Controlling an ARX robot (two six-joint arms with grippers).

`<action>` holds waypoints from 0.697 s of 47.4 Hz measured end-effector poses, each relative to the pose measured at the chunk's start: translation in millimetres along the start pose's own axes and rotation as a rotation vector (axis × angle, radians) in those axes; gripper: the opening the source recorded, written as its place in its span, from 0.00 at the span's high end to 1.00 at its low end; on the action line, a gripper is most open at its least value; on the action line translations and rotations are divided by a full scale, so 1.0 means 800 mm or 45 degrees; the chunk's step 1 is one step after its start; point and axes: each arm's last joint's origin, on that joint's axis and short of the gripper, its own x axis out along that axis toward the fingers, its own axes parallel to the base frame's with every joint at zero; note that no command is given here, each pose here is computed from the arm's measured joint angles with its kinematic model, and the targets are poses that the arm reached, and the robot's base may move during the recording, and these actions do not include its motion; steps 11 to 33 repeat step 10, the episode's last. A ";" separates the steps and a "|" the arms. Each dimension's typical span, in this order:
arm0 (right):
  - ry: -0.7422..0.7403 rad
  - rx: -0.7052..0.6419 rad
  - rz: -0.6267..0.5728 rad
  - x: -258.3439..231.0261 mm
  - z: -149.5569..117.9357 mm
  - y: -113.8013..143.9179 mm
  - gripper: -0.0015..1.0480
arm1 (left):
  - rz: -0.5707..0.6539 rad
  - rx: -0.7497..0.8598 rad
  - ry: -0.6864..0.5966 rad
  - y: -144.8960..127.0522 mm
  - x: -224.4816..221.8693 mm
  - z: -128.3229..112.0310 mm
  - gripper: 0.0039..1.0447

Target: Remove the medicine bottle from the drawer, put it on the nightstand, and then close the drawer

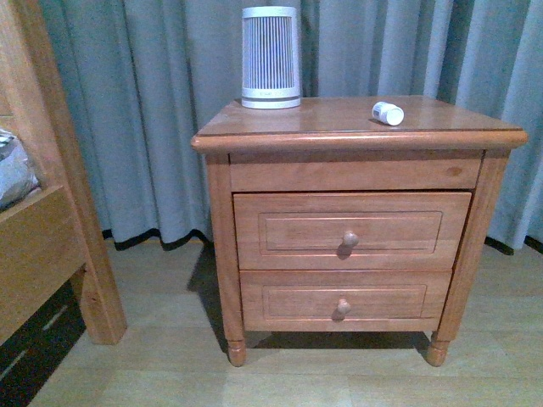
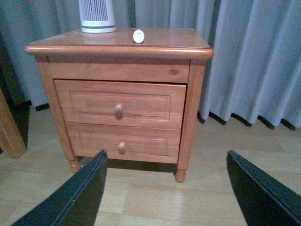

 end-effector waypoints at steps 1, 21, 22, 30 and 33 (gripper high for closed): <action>0.000 0.000 0.000 0.000 0.000 0.000 0.16 | 0.000 0.000 0.000 0.000 0.000 0.000 0.06; 0.000 0.000 0.000 0.000 0.000 0.000 0.07 | 0.000 0.000 0.000 0.000 0.000 0.000 0.06; 0.000 0.000 0.000 0.000 0.000 0.000 0.07 | 0.000 0.000 0.000 0.000 0.000 0.000 0.06; 0.000 0.000 0.000 0.000 0.000 0.000 0.07 | 0.000 0.000 0.000 0.000 0.000 0.000 0.06; 0.000 0.000 0.000 0.000 0.000 0.000 0.07 | 0.000 0.000 0.000 0.000 0.000 0.000 0.06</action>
